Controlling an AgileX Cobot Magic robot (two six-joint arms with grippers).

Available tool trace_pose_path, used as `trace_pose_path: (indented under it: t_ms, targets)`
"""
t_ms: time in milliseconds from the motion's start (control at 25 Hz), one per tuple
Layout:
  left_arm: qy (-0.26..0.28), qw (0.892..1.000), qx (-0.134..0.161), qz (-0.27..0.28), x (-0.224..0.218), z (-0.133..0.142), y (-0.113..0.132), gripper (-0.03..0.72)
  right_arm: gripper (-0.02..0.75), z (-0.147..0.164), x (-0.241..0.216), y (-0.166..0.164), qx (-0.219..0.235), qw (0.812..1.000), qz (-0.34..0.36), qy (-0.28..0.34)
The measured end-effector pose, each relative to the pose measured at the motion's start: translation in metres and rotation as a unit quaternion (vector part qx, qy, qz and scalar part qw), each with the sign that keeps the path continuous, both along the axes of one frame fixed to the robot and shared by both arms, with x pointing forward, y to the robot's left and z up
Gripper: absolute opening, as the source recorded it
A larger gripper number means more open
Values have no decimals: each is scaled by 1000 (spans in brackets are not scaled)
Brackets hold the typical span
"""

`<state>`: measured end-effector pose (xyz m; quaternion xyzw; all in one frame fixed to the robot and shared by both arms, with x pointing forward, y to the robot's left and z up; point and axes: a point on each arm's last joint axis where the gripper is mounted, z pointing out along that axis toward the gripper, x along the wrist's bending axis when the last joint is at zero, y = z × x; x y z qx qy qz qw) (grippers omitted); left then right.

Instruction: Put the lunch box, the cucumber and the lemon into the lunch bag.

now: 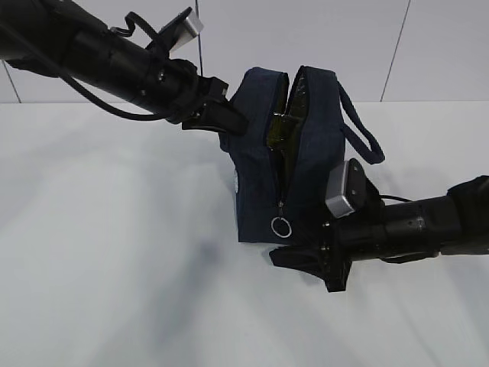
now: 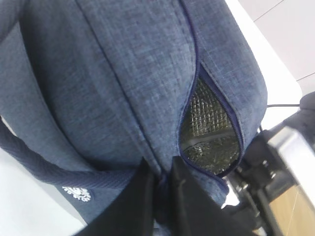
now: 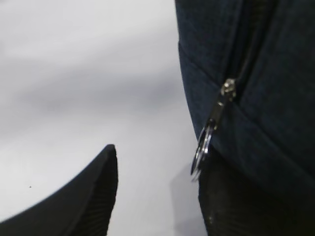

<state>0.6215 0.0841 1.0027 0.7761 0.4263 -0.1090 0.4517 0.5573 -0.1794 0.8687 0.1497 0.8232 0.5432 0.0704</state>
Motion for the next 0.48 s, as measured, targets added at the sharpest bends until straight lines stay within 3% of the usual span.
trace_pose_path:
  t_ms: [160, 480]
  targets:
    - [0, 1000, 0, 0, 0, 0, 0, 17, 396, -2, 5, 11, -24, 1000, 7, -9]
    - [0, 1000, 0, 0, 0, 0, 0, 17, 396, 2, 12, 11, -16, 1000, -16, 20]
